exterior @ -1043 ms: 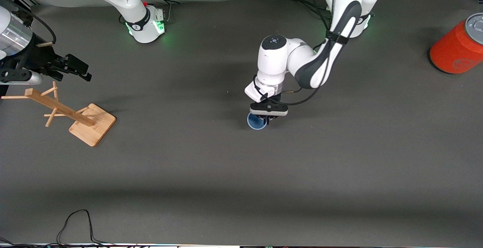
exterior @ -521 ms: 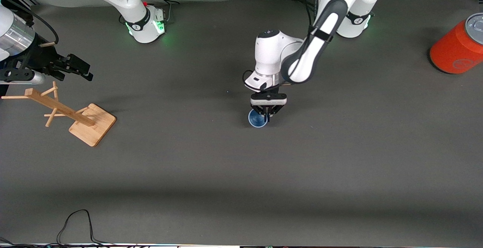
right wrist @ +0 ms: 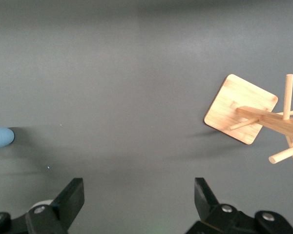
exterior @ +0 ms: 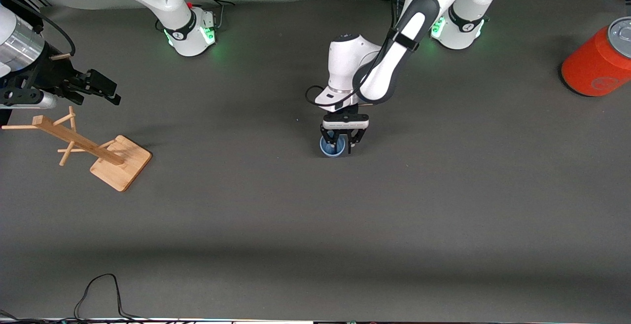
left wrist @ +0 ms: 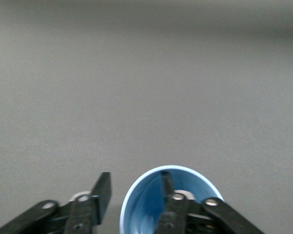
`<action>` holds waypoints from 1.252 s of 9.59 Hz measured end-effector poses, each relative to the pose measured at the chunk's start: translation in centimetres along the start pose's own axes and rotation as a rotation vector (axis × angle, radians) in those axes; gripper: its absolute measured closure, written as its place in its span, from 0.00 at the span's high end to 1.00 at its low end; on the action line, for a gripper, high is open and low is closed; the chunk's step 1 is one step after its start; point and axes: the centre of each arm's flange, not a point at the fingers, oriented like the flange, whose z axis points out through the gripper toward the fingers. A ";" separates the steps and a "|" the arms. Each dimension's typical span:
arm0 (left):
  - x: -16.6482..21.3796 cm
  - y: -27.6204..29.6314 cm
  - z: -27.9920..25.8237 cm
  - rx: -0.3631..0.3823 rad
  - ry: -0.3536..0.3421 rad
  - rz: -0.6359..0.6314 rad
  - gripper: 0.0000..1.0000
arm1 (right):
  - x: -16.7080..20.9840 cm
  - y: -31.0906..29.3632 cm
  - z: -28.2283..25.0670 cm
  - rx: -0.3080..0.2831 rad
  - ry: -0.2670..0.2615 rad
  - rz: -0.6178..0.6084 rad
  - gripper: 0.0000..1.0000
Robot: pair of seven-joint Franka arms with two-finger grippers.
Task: Rotate and upright cup with both arms
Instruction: 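Set the upright cup on the table and open the left gripper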
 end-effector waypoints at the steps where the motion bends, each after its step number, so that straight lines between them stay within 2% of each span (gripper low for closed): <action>1: 0.0 0.1 -0.1 -0.002 0.001 -0.001 0.74 | 0.0 0.1 -0.1 -0.009 0.003 -0.001 1.00; 2: 0.2 0.2 -0.2 -0.004 0.004 -0.004 0.91 | -0.1 0.2 -0.2 -0.020 0.007 -0.003 1.00; 3: 0.6 0.2 -0.5 -0.007 0.008 -0.015 1.00 | -0.1 0.2 -0.3 -0.030 0.009 -0.006 1.00; 5: 2.4 -0.3 -0.6 0.004 -0.022 -0.073 1.00 | -0.3 -0.4 -0.2 -0.056 0.005 -0.023 1.00; 7: 5.5 -0.5 -1.0 0.012 -0.116 -0.079 1.00 | -0.5 -0.6 -0.2 -0.064 0.000 -0.029 1.00; 10: 12.8 -0.5 -4.6 0.068 -0.244 -0.036 1.00 | -0.6 -0.5 -0.3 -0.067 -0.013 -0.032 1.00; 12: 19.1 -2.6 -7.3 0.107 -0.364 0.007 1.00 | -0.9 -0.5 -0.6 -0.070 -0.024 -0.033 1.00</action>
